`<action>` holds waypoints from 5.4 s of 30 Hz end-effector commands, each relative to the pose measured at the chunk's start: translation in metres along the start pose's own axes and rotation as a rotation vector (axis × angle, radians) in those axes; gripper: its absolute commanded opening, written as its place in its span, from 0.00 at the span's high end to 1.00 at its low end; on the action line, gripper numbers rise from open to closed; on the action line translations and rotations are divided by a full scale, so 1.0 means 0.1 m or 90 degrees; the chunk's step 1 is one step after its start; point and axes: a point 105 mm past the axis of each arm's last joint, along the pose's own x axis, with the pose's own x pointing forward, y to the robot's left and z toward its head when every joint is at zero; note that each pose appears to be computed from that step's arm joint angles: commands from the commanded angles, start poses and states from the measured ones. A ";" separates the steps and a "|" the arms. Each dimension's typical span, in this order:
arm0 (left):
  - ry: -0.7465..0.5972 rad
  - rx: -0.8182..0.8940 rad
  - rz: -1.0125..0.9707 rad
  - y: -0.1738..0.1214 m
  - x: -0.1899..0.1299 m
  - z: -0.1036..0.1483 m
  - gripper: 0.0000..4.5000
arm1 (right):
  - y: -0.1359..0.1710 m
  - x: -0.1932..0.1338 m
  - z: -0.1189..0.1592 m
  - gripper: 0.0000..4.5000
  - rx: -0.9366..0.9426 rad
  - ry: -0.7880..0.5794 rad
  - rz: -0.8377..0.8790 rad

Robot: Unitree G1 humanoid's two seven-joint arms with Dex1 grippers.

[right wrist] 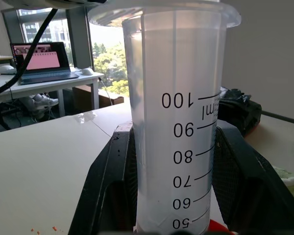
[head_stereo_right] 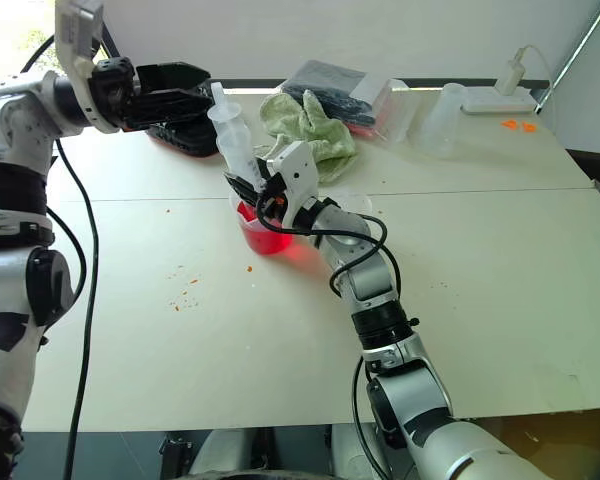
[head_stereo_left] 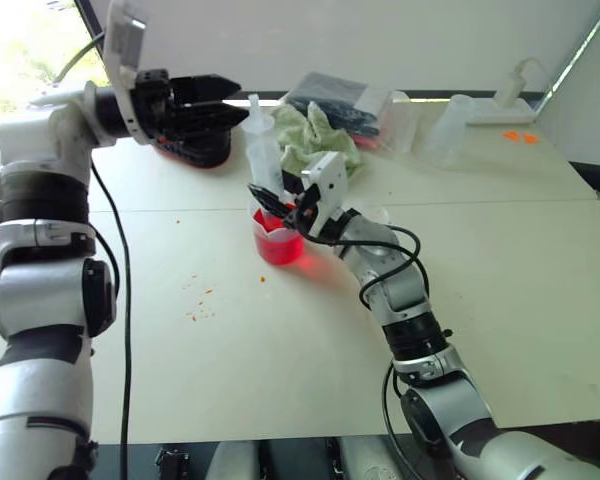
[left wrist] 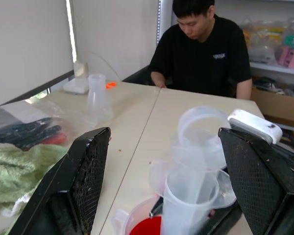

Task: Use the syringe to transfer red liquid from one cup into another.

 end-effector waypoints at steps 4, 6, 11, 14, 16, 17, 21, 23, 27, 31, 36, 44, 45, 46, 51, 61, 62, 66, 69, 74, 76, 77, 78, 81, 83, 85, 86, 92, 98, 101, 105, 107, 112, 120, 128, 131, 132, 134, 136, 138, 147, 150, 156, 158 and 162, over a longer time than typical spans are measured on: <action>0.029 0.014 0.041 -0.05 -0.30 0.01 0.18 | -0.10 0.06 0.31 0.68 -0.032 -0.059 -0.011; 0.041 -0.004 0.044 -0.11 -0.40 -0.02 0.18 | -0.11 0.06 0.33 0.68 -0.034 -0.062 -0.012; 0.084 -0.049 0.023 -0.32 -0.51 -0.14 0.18 | -0.13 0.06 0.41 0.68 -0.040 -0.072 -0.013; 0.141 -0.087 0.005 -0.46 -0.60 -0.34 0.18 | -0.14 0.06 0.46 0.68 -0.042 -0.078 -0.012; 0.194 -0.093 -0.003 -0.54 -0.67 -0.47 0.18 | -0.14 0.06 0.47 0.68 -0.043 -0.080 -0.010; 0.210 -0.094 -0.004 -0.55 -0.69 -0.51 0.18 | -0.14 0.06 0.48 0.68 -0.042 -0.080 -0.010; 0.260 -0.073 -0.005 -0.57 -0.78 -0.61 0.18 | -0.12 0.06 0.51 0.68 -0.042 -0.084 -0.005; 0.258 -0.068 -0.004 -0.55 -0.76 -0.60 0.18 | -0.11 0.07 0.52 0.68 -0.041 -0.085 -0.004; 0.257 -0.057 -0.006 -0.53 -0.73 -0.61 0.18 | -0.12 0.06 0.57 0.68 -0.036 -0.090 -0.009; 0.254 -0.050 -0.008 -0.50 -0.71 -0.62 0.18 | -0.12 0.05 0.66 0.68 -0.033 -0.099 -0.010; 0.245 -0.026 -0.008 -0.44 -0.65 -0.60 0.18 | -0.07 0.05 0.79 0.68 -0.032 -0.112 -0.009; 0.217 -0.016 -0.032 -0.39 -0.51 -0.59 0.18 | -0.35 -0.15 1.24 0.68 -0.063 -0.147 -0.079; 0.213 -0.016 -0.035 -0.40 -0.49 -0.60 0.18 | -0.40 -0.19 1.30 0.68 -0.067 -0.150 -0.092; 0.211 -0.016 -0.038 -0.39 -0.47 -0.60 0.18 | -0.45 -0.23 1.33 0.68 -0.072 -0.150 -0.104; 0.196 -0.015 -0.054 -0.38 -0.38 -0.61 0.18 | -0.76 -0.53 1.39 0.68 -0.103 -0.122 -0.184; 0.181 -0.008 -0.070 -0.33 -0.25 -0.55 0.18 | -0.72 -0.78 1.08 0.68 -0.067 -0.068 -0.234; 0.180 -0.008 -0.071 -0.33 -0.24 -0.54 0.18 | -0.69 -0.79 1.05 0.68 -0.063 -0.065 -0.235; 0.177 -0.007 -0.077 -0.33 -0.23 -0.52 0.18 | -0.64 -0.81 0.98 0.68 -0.050 -0.058 -0.242; 0.163 -0.007 -0.085 -0.33 -0.18 -0.48 0.18 | -0.59 -0.83 0.90 0.68 -0.045 -0.047 -0.244; 0.092 -0.002 -0.091 -0.29 -0.03 -0.25 0.18 | -0.58 -0.86 0.83 0.68 -0.046 -0.036 -0.251; 0.056 0.003 -0.092 -0.26 0.05 -0.12 0.18 | -0.59 -0.86 0.81 0.68 -0.046 -0.033 -0.252; 0.031 0.011 -0.088 -0.23 0.13 -0.03 0.18 | -0.58 -0.87 0.79 0.68 -0.044 -0.030 -0.253; 0.010 0.020 -0.084 -0.19 0.22 0.04 0.18 | -0.58 -0.88 0.76 0.68 -0.045 -0.026 -0.253; -0.032 0.038 -0.080 -0.09 0.50 0.17 0.18 | -0.55 -0.89 0.69 0.68 -0.044 -0.018 -0.255; -0.047 0.043 -0.073 -0.04 0.62 0.20 0.18 | -0.54 -0.90 0.68 0.68 -0.044 -0.018 -0.259; -0.070 0.045 -0.068 -0.01 0.75 0.27 0.18 | -0.54 -0.91 0.67 0.68 -0.044 -0.018 -0.262; -0.078 0.048 -0.069 -0.01 0.83 0.30 0.18 | -0.54 -0.91 0.67 0.68 -0.045 -0.018 -0.264; -0.101 0.056 -0.049 0.01 1.13 0.37 0.18 | -0.53 -0.94 0.67 0.68 -0.049 -0.022 -0.274; -0.131 0.048 -0.053 -0.03 1.27 0.46 0.18 | -0.52 -0.97 0.67 0.68 -0.051 -0.022 -0.280; -0.132 0.043 -0.059 -0.04 1.30 0.46 0.18 | -0.52 -0.98 0.67 0.68 -0.055 -0.022 -0.284; -0.133 0.039 -0.063 -0.06 1.35 0.45 0.18 | -0.53 -1.00 0.68 0.68 -0.062 -0.023 -0.288; -0.134 0.039 -0.066 -0.07 1.37 0.46 0.18 | -0.52 -1.00 0.68 0.68 -0.065 -0.023 -0.288; -0.140 0.029 -0.090 -0.13 1.44 0.47 0.18 | -0.52 -1.01 0.68 0.68 -0.077 -0.020 -0.288; -0.127 0.014 -0.129 -0.23 1.54 0.46 0.18 | -0.53 -1.03 0.68 0.68 -0.100 -0.013 -0.284; -0.102 0.004 -0.155 -0.29 1.59 0.41 0.18 | -0.53 -1.04 0.68 0.68 -0.135 -0.002 -0.266; -0.110 -0.005 -0.150 -0.28 1.61 0.43 0.18 | -0.54 -1.04 0.67 0.68 -0.145 0.004 -0.260; -0.115 -0.010 -0.149 -0.28 1.61 0.44 0.18 | -0.54 -1.05 0.67 0.68 -0.148 0.006 -0.258; -0.118 -0.010 -0.146 -0.29 1.63 0.46 0.18 | -0.55 -1.05 0.66 0.68 -0.152 0.007 -0.256; -0.114 -0.006 -0.140 -0.28 1.64 0.45 0.18 | -0.55 -1.05 0.66 0.68 -0.153 0.006 -0.255; -0.107 0.001 -0.135 -0.27 1.64 0.44 0.18 | -0.55 -1.04 0.66 0.68 -0.153 0.005 -0.254; -0.103 -0.003 -0.137 -0.28 1.67 0.42 0.18 | -0.54 -1.03 0.67 0.68 -0.154 0.003 -0.247; -0.098 -0.004 -0.146 -0.31 1.71 0.41 0.37 | -0.55 -1.03 0.65 0.68 -0.153 0.006 -0.248; -0.092 -0.012 -0.161 -0.35 1.74 0.37 1.00 | -0.58 -1.03 0.63 0.68 -0.154 0.008 -0.251; -0.091 -0.014 -0.165 -0.35 1.74 0.35 1.00 | -0.60 -1.04 0.61 0.68 -0.155 0.010 -0.253; -0.082 -0.016 -0.171 -0.36 1.74 0.32 1.00 | -0.63 -1.05 0.59 0.68 -0.157 0.011 -0.255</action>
